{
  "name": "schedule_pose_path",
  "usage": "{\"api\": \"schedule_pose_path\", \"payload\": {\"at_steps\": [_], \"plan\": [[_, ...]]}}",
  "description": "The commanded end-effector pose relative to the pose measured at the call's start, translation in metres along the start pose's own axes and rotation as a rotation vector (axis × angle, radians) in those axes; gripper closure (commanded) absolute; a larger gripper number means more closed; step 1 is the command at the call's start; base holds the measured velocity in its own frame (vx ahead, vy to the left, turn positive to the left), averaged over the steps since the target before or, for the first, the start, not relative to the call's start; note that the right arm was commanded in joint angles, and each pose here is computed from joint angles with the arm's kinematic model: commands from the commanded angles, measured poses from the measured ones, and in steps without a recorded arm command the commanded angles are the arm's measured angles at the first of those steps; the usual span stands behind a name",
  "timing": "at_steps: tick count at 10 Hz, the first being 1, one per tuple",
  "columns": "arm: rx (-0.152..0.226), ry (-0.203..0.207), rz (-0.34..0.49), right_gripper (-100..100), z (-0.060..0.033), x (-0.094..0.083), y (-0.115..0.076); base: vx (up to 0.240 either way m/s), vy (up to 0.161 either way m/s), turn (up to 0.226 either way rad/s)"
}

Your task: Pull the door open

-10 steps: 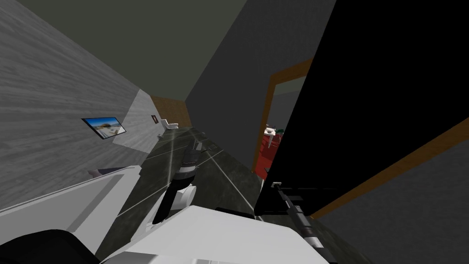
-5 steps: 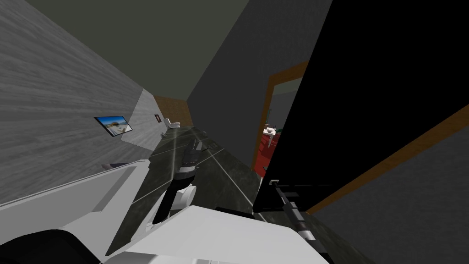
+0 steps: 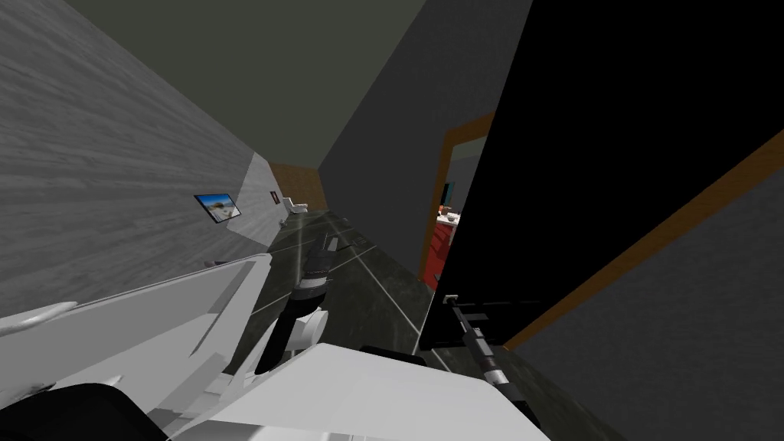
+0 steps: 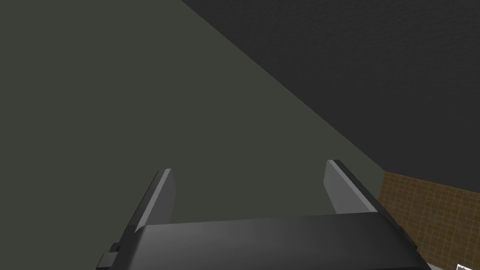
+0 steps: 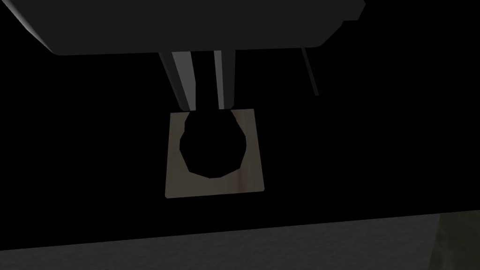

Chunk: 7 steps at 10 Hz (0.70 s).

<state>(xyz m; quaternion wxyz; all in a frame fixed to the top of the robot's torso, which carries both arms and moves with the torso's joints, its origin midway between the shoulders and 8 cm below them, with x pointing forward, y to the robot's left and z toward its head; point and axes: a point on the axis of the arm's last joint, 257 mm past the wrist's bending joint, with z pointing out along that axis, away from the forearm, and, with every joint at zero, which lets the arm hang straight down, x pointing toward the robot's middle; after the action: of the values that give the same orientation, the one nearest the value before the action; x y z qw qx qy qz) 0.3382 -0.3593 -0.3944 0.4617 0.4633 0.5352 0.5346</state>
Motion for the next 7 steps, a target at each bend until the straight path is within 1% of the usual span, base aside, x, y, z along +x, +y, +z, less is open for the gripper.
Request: {"api": "schedule_pose_path", "payload": {"at_steps": [1, 2, 3, 5, 7], "plan": [[-0.001, 0.013, 0.001, 100, 0.007, 0.011, 0.0, -0.079, -0.171, 0.084], [-0.002, 0.017, -0.001, 100, 0.0111, 0.015, 0.002, -0.067, -0.172, 0.075], [0.007, 0.02, 0.006, 100, 0.0065, 0.018, -0.003, -0.03, -0.057, 0.052], [0.008, 0.011, 0.008, 100, 0.0044, 0.01, -0.004, -0.12, 0.028, 0.216], [0.008, -0.005, 0.007, 100, 0.0005, -0.003, -0.005, -0.131, 0.005, 0.208]]}}
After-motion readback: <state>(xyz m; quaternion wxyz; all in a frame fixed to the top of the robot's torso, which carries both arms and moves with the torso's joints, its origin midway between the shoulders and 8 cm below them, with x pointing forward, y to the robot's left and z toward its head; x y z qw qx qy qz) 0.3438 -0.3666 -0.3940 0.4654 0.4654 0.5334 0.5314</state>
